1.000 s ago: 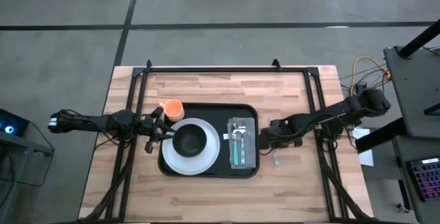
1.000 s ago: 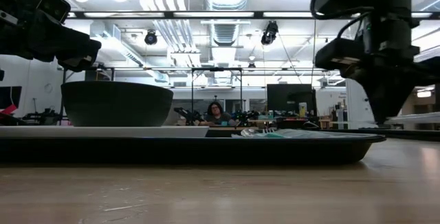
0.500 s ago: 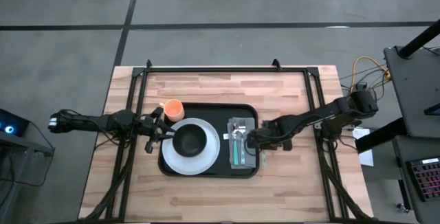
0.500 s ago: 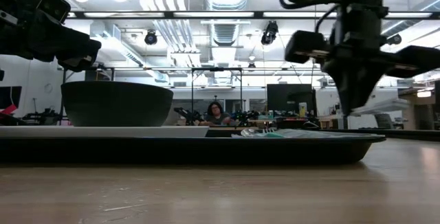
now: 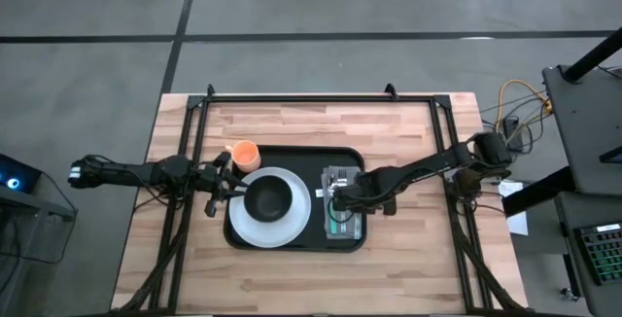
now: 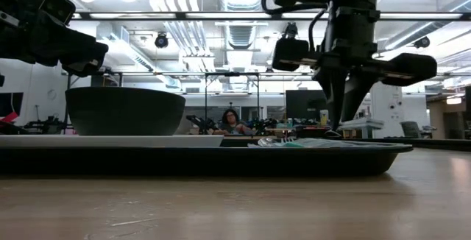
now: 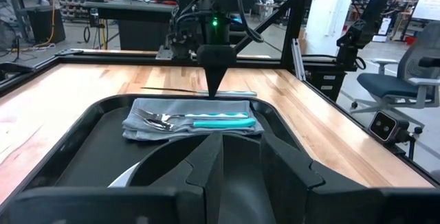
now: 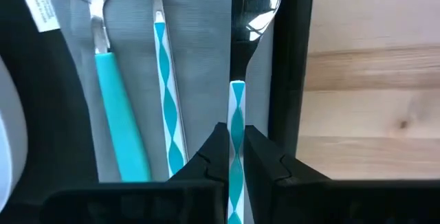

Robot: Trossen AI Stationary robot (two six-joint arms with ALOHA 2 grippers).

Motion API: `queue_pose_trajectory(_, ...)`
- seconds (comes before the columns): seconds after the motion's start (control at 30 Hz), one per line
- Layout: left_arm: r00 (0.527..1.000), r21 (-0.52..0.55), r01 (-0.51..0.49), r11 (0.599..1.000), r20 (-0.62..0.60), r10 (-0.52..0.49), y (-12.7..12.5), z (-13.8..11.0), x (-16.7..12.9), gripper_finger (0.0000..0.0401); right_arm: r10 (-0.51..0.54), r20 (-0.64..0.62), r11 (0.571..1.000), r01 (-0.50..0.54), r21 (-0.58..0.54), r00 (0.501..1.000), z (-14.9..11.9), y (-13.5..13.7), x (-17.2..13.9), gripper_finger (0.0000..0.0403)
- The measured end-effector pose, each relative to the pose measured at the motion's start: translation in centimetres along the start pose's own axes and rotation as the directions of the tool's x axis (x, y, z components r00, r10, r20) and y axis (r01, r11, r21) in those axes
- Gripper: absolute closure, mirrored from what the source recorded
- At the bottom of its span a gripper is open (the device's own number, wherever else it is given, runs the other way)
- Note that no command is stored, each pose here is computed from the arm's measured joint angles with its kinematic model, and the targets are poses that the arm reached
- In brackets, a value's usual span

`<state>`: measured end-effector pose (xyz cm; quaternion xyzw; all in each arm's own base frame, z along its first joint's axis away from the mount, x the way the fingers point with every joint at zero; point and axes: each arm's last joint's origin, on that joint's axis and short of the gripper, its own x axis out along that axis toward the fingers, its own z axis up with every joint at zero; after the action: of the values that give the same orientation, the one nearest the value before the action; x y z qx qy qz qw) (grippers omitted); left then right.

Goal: Set up tray
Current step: Put the white patterned knife on top of the gray napkin

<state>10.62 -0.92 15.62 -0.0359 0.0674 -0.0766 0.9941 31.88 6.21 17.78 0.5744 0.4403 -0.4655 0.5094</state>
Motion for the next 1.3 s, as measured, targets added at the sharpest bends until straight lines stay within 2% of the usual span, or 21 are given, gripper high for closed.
queue_pose_trajectory(0.37,1.000,0.000,0.000,1.000,0.000,0.000,0.0,0.0,0.0,0.0321,-0.019,0.017,1.000,0.019,0.019,1.000,0.6,0.4,1.0,0.0390)
queue_pose_trajectory(0.77,1.000,0.000,0.000,1.000,0.000,0.000,0.0,0.0,0.0,0.0321,-0.016,0.043,1.000,0.017,-0.018,0.999,2.1,1.1,2.0,0.0390)
queue_pose_trajectory(1.3,1.000,0.000,0.000,1.000,0.000,0.000,0.0,0.0,0.0,0.0321,-0.023,0.043,0.998,0.025,-0.050,0.999,2.2,1.3,3.1,0.0390)
